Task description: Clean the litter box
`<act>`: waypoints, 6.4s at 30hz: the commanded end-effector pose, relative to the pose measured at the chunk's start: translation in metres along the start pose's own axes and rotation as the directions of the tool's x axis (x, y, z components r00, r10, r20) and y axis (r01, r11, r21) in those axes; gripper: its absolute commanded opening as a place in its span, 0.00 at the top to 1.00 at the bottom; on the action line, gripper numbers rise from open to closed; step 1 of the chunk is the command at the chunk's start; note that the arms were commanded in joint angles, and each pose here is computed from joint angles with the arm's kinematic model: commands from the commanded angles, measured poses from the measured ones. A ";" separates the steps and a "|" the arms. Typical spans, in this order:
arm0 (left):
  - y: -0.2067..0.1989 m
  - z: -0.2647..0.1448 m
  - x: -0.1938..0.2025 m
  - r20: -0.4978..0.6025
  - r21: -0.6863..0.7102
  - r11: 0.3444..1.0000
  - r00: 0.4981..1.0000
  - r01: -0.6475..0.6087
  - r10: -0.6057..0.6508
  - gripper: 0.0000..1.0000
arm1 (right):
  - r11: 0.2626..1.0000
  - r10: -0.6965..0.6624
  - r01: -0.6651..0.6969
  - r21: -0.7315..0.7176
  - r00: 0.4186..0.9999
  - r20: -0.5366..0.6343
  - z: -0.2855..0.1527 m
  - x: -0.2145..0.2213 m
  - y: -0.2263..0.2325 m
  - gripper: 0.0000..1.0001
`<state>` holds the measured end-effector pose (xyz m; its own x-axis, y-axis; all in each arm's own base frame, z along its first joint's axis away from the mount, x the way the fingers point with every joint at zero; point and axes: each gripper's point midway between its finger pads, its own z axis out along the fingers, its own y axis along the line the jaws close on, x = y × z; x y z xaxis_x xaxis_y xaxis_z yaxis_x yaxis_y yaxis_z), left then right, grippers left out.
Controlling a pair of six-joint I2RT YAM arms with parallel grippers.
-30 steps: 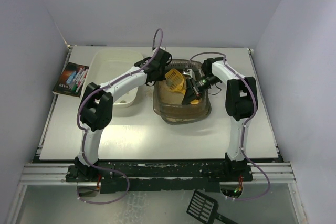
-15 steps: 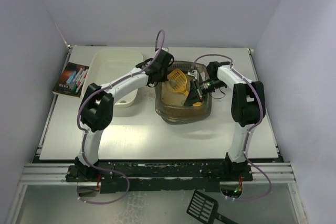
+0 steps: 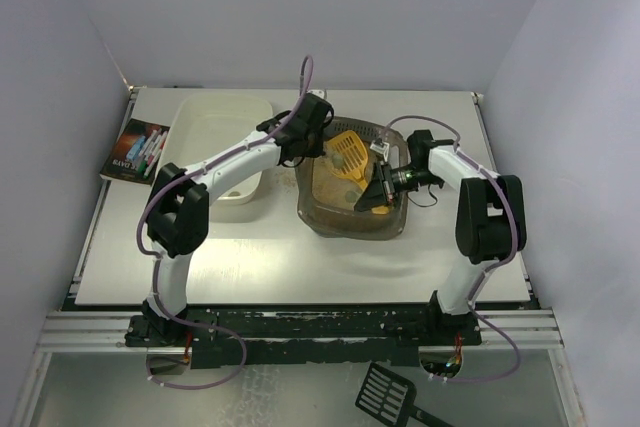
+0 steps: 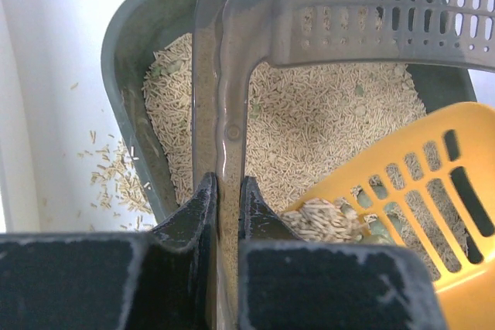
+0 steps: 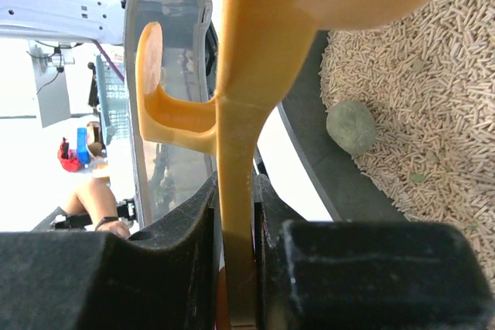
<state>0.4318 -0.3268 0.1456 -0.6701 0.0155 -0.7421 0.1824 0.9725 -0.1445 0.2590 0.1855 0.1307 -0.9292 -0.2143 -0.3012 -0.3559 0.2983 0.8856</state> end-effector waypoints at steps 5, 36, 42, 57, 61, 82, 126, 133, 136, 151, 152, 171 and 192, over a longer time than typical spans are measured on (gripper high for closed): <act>0.048 -0.008 -0.027 0.091 -0.132 0.991 0.996 0.034 -0.022 0.93 | 0.999 0.044 -0.042 -0.021 0.995 0.092 -0.011 0.018 0.011 1.00; 0.072 -0.023 -0.023 0.143 -0.217 0.972 0.988 0.088 -0.058 0.93 | 0.982 0.036 -0.005 -0.187 0.986 0.161 -0.027 -0.018 0.017 1.00; 0.088 -0.037 -0.016 0.201 -0.251 0.948 0.969 0.194 -0.145 0.93 | 0.974 0.026 0.010 -0.225 0.988 0.154 -0.026 -0.023 0.020 1.00; 0.114 -0.005 0.008 0.167 -0.324 0.908 0.961 0.267 -0.222 0.93 | 0.976 0.039 -0.014 -0.217 0.993 0.113 -0.018 -0.021 0.013 1.00; 0.123 -0.004 0.012 0.161 -0.322 0.896 0.951 0.304 -0.265 0.93 | 0.977 0.042 -0.019 -0.213 0.993 0.107 -0.017 -0.020 0.011 1.00; 0.140 0.011 0.021 0.168 -0.414 0.844 0.940 0.340 -0.296 0.93 | 0.980 0.040 -0.021 -0.199 0.995 0.087 -0.013 -0.015 0.014 1.00; 0.103 0.012 0.026 0.122 -0.311 0.922 0.972 0.231 -0.202 0.88 | 0.998 0.014 -0.004 -0.064 0.989 0.150 -0.023 0.005 0.048 1.00; 0.094 0.007 0.023 0.129 -0.296 0.932 0.976 0.209 -0.178 0.89 | 0.990 0.018 0.004 -0.144 0.989 0.145 -0.019 0.004 0.042 1.00; 0.094 0.005 0.023 0.134 -0.292 0.934 0.975 0.207 -0.175 0.88 | 0.983 -0.015 0.042 -0.182 0.989 0.147 -0.020 -0.002 0.044 1.00; 0.088 0.008 0.027 0.109 -0.269 0.940 0.977 0.208 -0.185 0.88 | 0.959 -0.056 0.096 -0.267 0.987 0.151 -0.017 -0.016 0.045 1.00; 0.086 0.009 0.026 0.105 -0.267 0.941 0.977 0.208 -0.186 0.88 | 0.959 -0.059 0.098 -0.268 0.987 0.148 -0.016 -0.016 0.045 1.00; 0.067 0.005 0.023 0.102 -0.227 0.953 0.978 0.202 -0.182 0.87 | 0.950 0.030 -0.001 -0.313 0.996 0.088 0.010 -0.012 0.015 1.00; 0.051 0.015 0.026 0.060 -0.208 0.955 0.977 0.213 -0.205 0.88 | 0.938 0.028 -0.006 -0.347 0.998 0.058 0.030 -0.018 0.008 1.00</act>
<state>0.4197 -0.2779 0.0918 -0.6873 -0.1611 -0.7083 -0.0943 0.9866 -0.1329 0.2650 0.2155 0.1360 -0.9538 -0.1496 -0.2606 -0.2593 -0.0286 0.9654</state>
